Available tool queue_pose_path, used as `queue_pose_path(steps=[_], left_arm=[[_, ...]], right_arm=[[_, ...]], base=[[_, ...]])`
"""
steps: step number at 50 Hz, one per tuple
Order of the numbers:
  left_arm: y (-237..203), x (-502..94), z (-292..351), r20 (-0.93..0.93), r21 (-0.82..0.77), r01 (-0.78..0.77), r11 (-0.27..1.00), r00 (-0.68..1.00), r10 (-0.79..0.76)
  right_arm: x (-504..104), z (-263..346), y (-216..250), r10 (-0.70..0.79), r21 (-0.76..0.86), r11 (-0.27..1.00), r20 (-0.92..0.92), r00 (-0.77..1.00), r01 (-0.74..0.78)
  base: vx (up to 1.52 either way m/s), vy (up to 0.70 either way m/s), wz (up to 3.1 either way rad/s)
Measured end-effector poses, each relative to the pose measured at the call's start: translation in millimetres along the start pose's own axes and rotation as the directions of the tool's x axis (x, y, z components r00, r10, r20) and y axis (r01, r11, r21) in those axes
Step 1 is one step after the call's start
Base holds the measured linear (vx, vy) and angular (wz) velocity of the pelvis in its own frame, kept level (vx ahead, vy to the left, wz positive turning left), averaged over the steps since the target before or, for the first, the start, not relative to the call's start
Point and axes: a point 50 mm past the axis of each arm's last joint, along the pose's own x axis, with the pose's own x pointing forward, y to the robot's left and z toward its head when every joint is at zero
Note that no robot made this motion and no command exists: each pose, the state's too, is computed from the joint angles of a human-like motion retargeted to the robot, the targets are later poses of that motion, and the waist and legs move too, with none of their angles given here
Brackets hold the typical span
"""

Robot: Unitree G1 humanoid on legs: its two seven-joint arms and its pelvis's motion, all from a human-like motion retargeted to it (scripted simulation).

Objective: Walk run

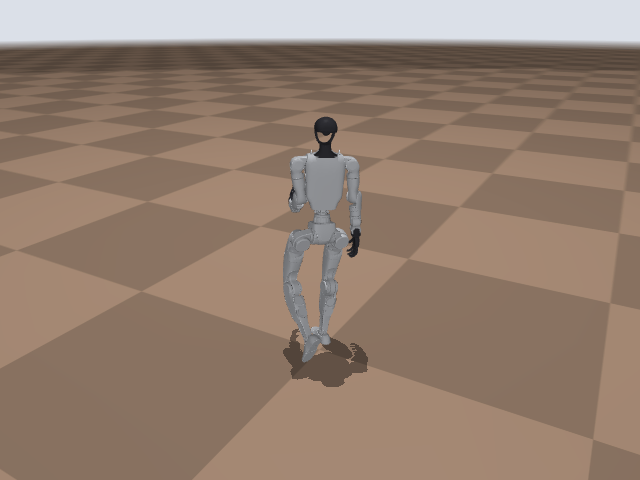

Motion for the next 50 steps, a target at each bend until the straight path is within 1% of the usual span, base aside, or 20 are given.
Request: queue_pose_path(steps=[4,7,10,14,16,19,24,27,31,34,38,40,45,47,50], left_arm=[[11.8,-10.9,0.0,-0.01,0.025,-0.076,0.997,0.997,0.077],[21.3,-20.4,0.0,-0.018,0.037,-0.13,0.991,0.991,0.13],[27.5,-29.8,-0.5,-0.031,0.048,-0.175,0.983,0.984,0.177],[31.0,-35.3,-0.6,-0.038,0.062,-0.194,0.979,0.98,0.197],[33.7,-36.3,0.5,-0.035,0.083,-0.188,0.979,0.981,0.192],[37.2,-35.2,1.7,-0.029,0.119,-0.166,0.979,0.985,0.171],[43.7,-35.1,1.8,-0.038,0.143,-0.15,0.978,0.987,0.157],[55.1,-32.2,3.7,-0.028,0.13,-0.155,0.979,0.987,0.16],[65.8,-18.4,8.2,0.008,0.123,-0.169,0.978,0.986,0.169],[63.4,-10.0,13.1,0.038,0.142,-0.156,0.977,0.988,0.153],[57.8,-4.2,18.5,0.072,0.136,-0.131,0.982,0.99,0.122],[58.4,0.7,21.7,0.092,0.131,-0.117,0.984,0.99,0.105],[63.3,10.2,29.6,0.132,0.165,-0.073,0.983,0.99,0.052],[62.6,11.8,30.0,0.137,0.163,-0.073,0.984,0.989,0.051],[54.6,11.1,25.8,0.125,0.133,-0.065,0.989,0.991,0.049]], right_arm=[[4.9,58.4,-19.7,-0.048,-0.089,0.994,0.214,0.976,0.068],[2.5,95.6,-32.2,-0.082,-0.116,0.985,0.344,0.936,0.129],[-1.6,122.9,-40.9,-0.141,-0.08,0.978,0.429,0.892,0.194],[-3.8,134.1,-44.1,-0.211,0.015,0.973,0.455,0.865,0.229],[-2.1,125.8,-40.9,-0.199,0.038,0.978,0.429,0.881,0.203],[2.6,95.3,-31.1,-0.142,0.04,0.99,0.333,0.932,0.137],[1.9,16.0,-3.8,-0.014,-0.022,1.0,0.061,0.998,0.016],[-6.5,-26.1,12.3,0.059,-0.06,0.996,-0.102,0.993,-0.066],[-14.7,-52.9,29.5,0.158,-0.103,0.978,-0.213,0.964,-0.184],[-18.7,-64.0,34.3,0.173,-0.121,0.971,-0.237,0.956,-0.206],[-22.0,-74.9,32.4,0.128,-0.117,0.98,-0.238,0.963,-0.159],[-23.1,-78.1,32.8,0.115,-0.096,0.985,-0.24,0.964,-0.141],[-26.9,-83.5,46.6,0.146,0.017,0.989,-0.258,0.955,-0.147],[-27.1,-82.5,49.4,0.147,0.044,0.989,-0.239,0.96,-0.141],[-28.0,-83.4,50.0,0.107,0.075,0.993,-0.211,0.972,-0.093]], base=[[0.67,-0.35,-1.76],[0.65,-0.28,-1.82],[0.74,-0.22,-1.53],[0.84,-0.12,-1.14],[0.91,-0.1,-0.73],[0.95,-0.16,-0.6],[1.03,-0.11,-0.86],[0.95,-0.23,0.19],[0.64,-0.17,-1.48],[0.66,-0.09,0.07],[0.68,-0.1,0.53],[0.6,-0.16,-0.25],[0.61,-0.25,-0.48],[0.91,-0.43,-0.91],[0.85,-0.4,-0.21]])
